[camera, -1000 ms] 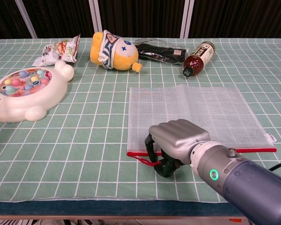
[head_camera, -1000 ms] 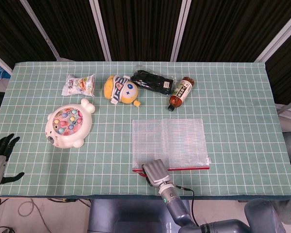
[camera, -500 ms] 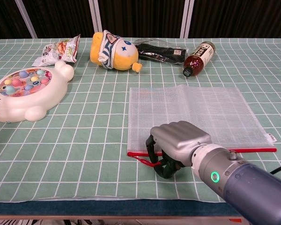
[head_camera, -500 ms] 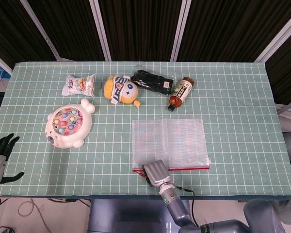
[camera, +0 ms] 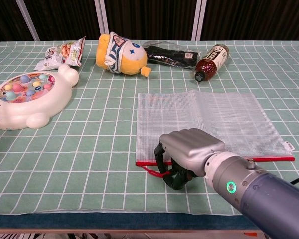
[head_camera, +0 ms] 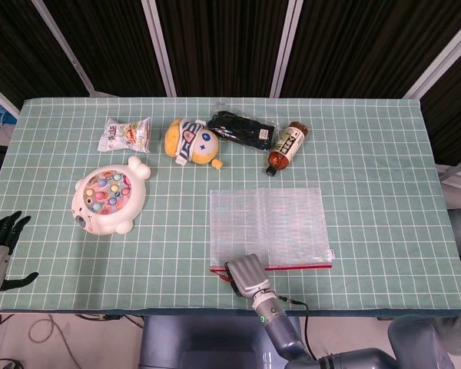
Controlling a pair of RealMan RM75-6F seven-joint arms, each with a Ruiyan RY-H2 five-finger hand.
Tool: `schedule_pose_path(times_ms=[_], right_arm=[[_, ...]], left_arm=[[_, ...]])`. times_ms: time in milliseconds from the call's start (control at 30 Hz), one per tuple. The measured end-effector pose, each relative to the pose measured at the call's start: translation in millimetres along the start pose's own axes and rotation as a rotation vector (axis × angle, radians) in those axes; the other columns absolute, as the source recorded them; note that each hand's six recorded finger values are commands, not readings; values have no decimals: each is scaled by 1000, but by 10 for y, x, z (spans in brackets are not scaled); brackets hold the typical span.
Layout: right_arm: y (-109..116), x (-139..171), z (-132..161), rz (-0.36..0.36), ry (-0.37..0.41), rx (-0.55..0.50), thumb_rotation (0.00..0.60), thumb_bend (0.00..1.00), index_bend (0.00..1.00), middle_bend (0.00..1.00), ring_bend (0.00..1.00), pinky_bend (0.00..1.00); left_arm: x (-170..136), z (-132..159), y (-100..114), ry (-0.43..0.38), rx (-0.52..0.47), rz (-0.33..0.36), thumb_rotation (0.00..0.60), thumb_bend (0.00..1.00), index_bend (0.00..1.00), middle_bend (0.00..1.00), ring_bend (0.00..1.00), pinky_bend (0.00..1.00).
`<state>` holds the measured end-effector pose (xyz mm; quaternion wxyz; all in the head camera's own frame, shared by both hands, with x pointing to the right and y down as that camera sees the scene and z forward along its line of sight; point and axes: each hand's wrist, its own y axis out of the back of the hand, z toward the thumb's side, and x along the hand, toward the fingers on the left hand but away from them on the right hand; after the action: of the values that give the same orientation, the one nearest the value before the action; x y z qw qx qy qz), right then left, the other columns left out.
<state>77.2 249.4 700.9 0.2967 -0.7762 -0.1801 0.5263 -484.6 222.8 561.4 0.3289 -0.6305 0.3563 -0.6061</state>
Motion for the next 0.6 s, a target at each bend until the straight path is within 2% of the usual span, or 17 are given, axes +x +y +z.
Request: schedule_pose_path(times_ms=[267, 600], right_arm=[[219, 20, -50, -56, 8, -13, 600, 619, 633, 1000, 1000, 992], [630, 53, -215, -148, 1, -26, 600, 628, 643, 1000, 1000, 992]], left_arm=[[0, -1, -1, 1, 3, 1, 600, 34, 0, 0, 0, 8], [6, -8, -13, 11, 17, 1, 600, 34, 0, 0, 0, 8]])
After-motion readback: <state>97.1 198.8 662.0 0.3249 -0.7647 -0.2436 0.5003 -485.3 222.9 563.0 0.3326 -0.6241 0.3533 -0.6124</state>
